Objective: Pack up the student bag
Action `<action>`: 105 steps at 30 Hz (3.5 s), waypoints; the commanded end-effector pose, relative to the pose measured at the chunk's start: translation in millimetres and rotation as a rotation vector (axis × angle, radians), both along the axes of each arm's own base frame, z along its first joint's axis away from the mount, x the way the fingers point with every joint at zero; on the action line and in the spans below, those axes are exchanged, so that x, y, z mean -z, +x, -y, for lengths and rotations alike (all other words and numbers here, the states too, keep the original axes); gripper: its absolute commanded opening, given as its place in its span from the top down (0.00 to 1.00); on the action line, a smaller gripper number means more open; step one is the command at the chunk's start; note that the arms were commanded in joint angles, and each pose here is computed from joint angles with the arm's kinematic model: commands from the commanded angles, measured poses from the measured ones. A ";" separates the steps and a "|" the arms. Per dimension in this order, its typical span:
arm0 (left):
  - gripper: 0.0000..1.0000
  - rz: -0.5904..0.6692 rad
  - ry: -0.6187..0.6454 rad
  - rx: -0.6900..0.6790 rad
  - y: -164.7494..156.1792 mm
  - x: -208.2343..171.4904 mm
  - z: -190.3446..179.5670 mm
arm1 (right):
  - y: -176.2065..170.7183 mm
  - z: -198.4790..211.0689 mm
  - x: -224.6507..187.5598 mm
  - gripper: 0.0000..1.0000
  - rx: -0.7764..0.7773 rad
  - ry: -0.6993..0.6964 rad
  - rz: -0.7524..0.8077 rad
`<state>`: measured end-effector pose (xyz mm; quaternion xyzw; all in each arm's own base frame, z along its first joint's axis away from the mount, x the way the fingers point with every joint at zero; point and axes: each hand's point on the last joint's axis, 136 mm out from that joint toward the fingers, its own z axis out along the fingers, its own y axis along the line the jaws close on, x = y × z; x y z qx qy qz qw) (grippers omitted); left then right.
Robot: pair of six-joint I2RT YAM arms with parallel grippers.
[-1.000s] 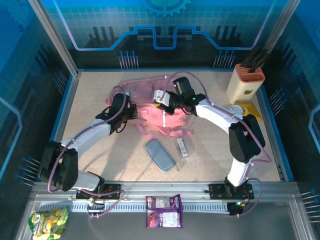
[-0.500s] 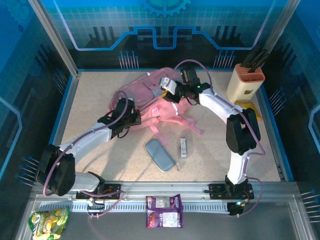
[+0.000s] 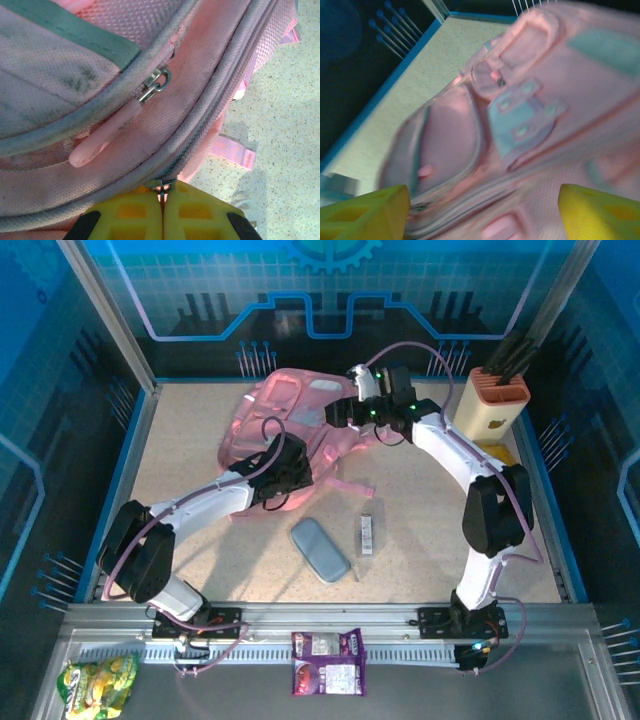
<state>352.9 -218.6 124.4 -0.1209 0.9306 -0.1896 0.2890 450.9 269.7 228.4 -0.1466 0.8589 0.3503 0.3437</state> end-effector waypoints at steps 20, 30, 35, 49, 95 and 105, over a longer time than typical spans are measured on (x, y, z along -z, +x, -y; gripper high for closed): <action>1.00 -0.019 0.038 0.054 -9.0 -5.6 0.7 | -32.1 -59.0 97.6 0.81 0.283 0.102 -0.594; 1.00 -0.179 0.350 -0.083 -52.2 23.1 -96.3 | -17.2 -11.1 68.6 1.00 0.153 0.107 -0.525; 1.00 -0.188 0.334 -0.171 -54.6 29.3 -134.6 | 14.0 16.9 54.1 1.00 0.132 0.125 -0.509; 1.00 -0.092 0.064 0.018 1.2 2.1 9.2 | 55.2 23.7 43.7 0.81 0.112 0.078 -0.500; 1.00 -0.205 0.006 0.127 -14.6 -0.1 41.4 | -24.9 -26.8 77.8 1.00 0.284 0.306 -0.553; 1.00 -0.317 -0.002 0.028 -45.1 38.4 -8.9 | -12.9 6.4 36.7 1.00 0.288 0.484 -0.514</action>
